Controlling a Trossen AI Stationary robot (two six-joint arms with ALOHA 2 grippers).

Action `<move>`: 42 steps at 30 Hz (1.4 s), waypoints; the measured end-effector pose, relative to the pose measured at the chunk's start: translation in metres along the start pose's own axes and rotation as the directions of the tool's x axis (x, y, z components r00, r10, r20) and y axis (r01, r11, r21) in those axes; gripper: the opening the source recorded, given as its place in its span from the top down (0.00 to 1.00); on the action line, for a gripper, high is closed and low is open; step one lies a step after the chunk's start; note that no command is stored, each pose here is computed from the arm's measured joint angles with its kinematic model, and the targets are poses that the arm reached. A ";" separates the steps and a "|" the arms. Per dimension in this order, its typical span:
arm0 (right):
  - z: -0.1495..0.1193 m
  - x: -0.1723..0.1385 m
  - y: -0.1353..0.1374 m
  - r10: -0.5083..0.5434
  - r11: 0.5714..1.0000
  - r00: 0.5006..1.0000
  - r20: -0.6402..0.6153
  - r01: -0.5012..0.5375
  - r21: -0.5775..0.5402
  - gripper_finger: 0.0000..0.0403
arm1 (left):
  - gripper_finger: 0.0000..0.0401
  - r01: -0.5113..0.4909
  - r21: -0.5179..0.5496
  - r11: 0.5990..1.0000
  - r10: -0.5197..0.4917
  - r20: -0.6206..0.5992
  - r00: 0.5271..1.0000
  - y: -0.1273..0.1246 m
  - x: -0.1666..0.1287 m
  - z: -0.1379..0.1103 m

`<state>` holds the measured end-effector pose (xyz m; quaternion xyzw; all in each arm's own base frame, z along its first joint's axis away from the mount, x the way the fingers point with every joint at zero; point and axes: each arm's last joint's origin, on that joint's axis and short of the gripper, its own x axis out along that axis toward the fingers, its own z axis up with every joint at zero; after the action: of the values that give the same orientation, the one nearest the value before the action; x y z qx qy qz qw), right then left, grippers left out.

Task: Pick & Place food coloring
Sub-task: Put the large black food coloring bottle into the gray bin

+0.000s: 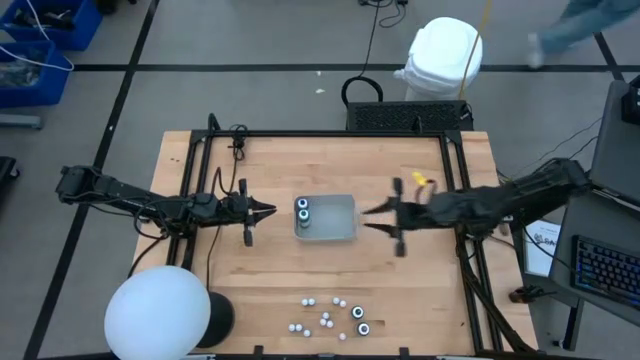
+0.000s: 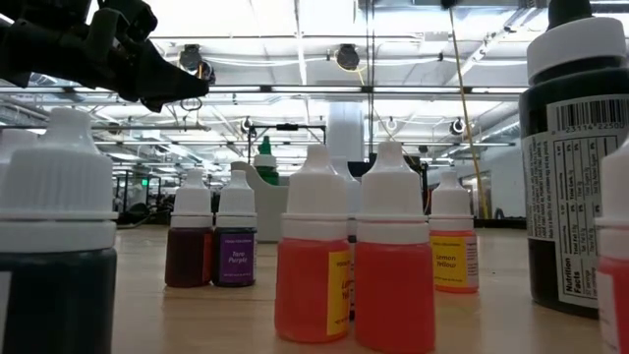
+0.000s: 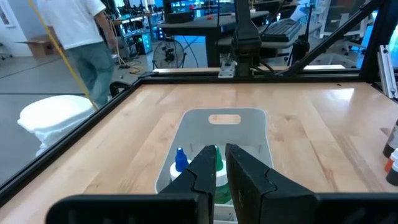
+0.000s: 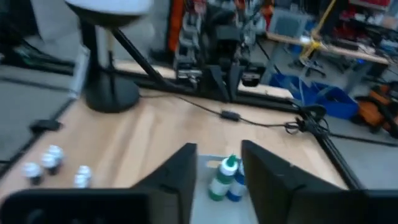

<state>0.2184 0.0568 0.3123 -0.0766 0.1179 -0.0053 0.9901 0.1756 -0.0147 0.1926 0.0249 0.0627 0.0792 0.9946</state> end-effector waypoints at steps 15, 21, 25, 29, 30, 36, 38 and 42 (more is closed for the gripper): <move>-0.120 -0.044 -0.004 -0.110 0.988 0.973 0.202 0.085 0.131 1.00 | 0.90 -0.073 -0.002 0.997 0.073 -0.001 0.997 0.002 0.000 0.000; -0.142 -0.045 -0.007 -0.139 0.983 0.961 0.241 0.106 0.147 1.00 | 0.90 -0.103 -0.026 0.994 0.103 -0.001 0.995 0.003 0.000 0.000; -0.147 -0.043 -0.010 -0.164 0.982 0.962 0.218 0.140 0.123 1.00 | 0.90 -0.068 -0.103 0.992 0.076 0.083 0.994 0.002 0.000 0.009; -0.148 -0.043 -0.014 -0.189 0.978 0.960 0.206 0.165 0.129 1.00 | 0.90 0.007 -0.131 0.991 0.014 0.161 0.987 -0.001 0.006 0.030; -0.149 -0.042 -0.015 -0.195 0.977 0.960 0.200 0.172 0.128 1.00 | 0.90 0.008 -0.123 0.992 0.011 0.153 0.988 -0.002 0.010 0.035; -0.151 -0.041 -0.021 -0.234 0.968 0.956 0.176 0.213 0.130 1.00 | 0.99 0.042 -0.002 0.999 -0.042 0.031 0.999 -0.018 0.062 0.070; -0.151 -0.041 -0.022 -0.238 0.968 0.956 0.170 0.218 0.129 1.00 | 0.97 0.073 0.028 0.997 -0.073 0.011 0.997 -0.025 0.083 0.078; -0.153 -0.040 -0.021 -0.234 0.969 0.960 0.155 0.217 0.121 1.00 | 0.97 0.187 0.059 0.981 -0.184 -0.046 0.982 -0.040 0.122 0.091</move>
<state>0.1434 0.0137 0.1780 -0.0385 0.0242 -0.1178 0.9920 0.3135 -0.0380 0.2654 0.0486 0.0872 -0.0154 0.9949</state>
